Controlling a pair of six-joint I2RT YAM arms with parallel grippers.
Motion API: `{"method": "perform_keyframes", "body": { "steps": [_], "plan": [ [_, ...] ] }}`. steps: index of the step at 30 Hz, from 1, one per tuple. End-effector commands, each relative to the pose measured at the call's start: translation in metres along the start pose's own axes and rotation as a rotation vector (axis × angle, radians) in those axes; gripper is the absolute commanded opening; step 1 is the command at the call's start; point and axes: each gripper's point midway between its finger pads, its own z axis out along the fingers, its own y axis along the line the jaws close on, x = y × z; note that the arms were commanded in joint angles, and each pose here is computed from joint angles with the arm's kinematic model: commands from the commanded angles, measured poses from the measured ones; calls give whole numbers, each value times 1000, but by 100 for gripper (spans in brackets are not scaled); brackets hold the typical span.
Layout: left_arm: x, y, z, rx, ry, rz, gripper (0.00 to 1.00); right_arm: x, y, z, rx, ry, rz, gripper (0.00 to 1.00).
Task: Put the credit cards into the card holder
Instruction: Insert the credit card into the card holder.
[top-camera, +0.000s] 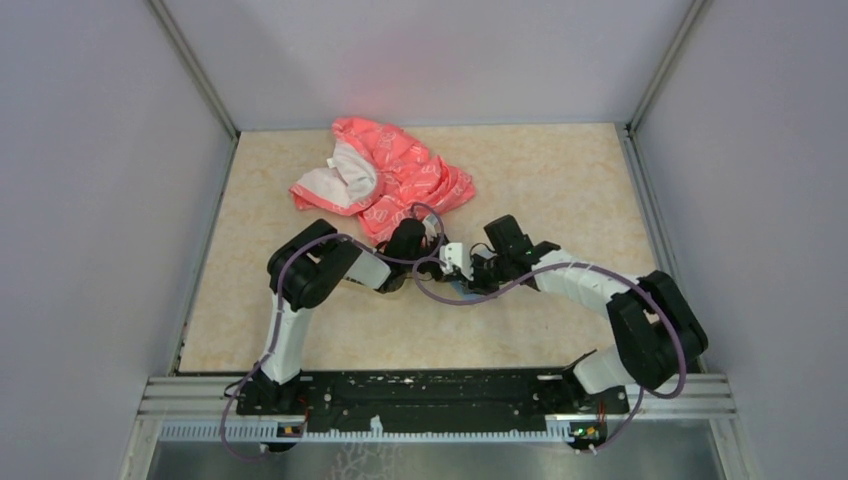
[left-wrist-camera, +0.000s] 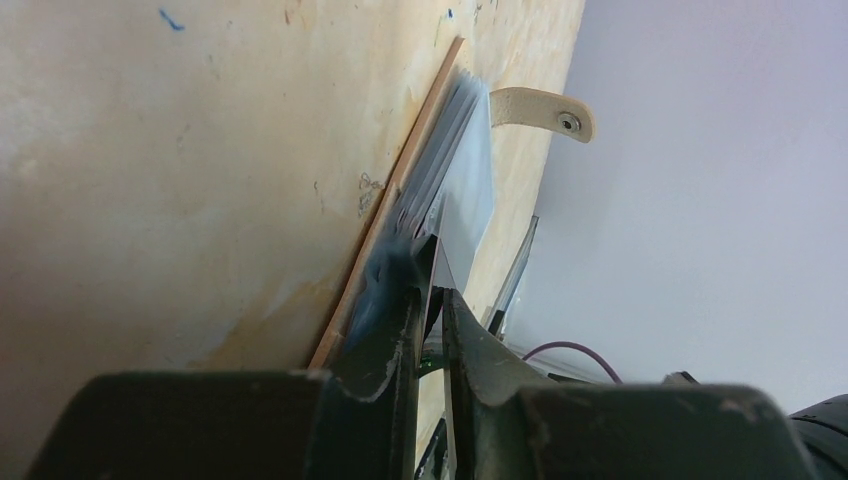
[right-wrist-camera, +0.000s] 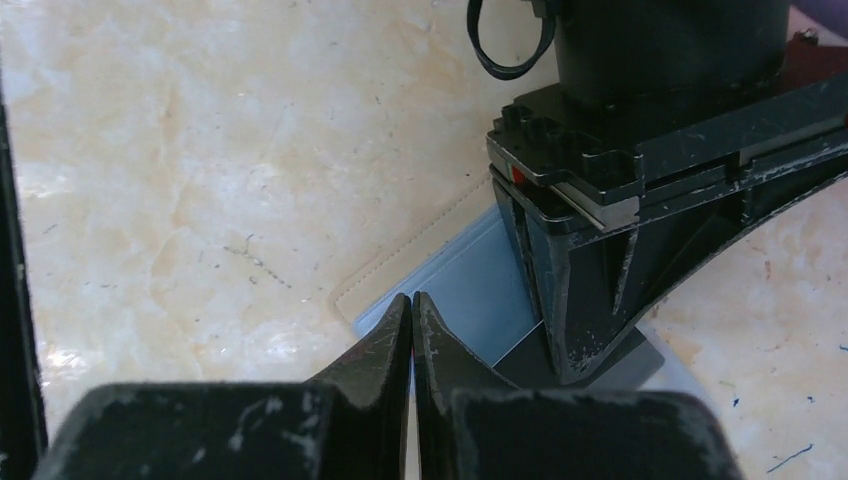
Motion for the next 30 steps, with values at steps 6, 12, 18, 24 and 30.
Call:
{"method": "perform_keyframes", "body": {
  "steps": [6,12,18,24,30],
  "plan": [
    [4,31,2,-53,29,-32,19,4,-35,9,163,99,11,0],
    [5,32,3,-52,30,-33,19,13,-37,13,175,141,29,0],
    [5,32,3,-50,33,-37,20,18,-42,14,197,172,46,0],
    [5,32,3,-45,35,-38,23,20,-49,10,235,199,61,0],
    [6,33,2,-45,35,-39,24,21,-57,6,275,222,72,0]
  ]
}}
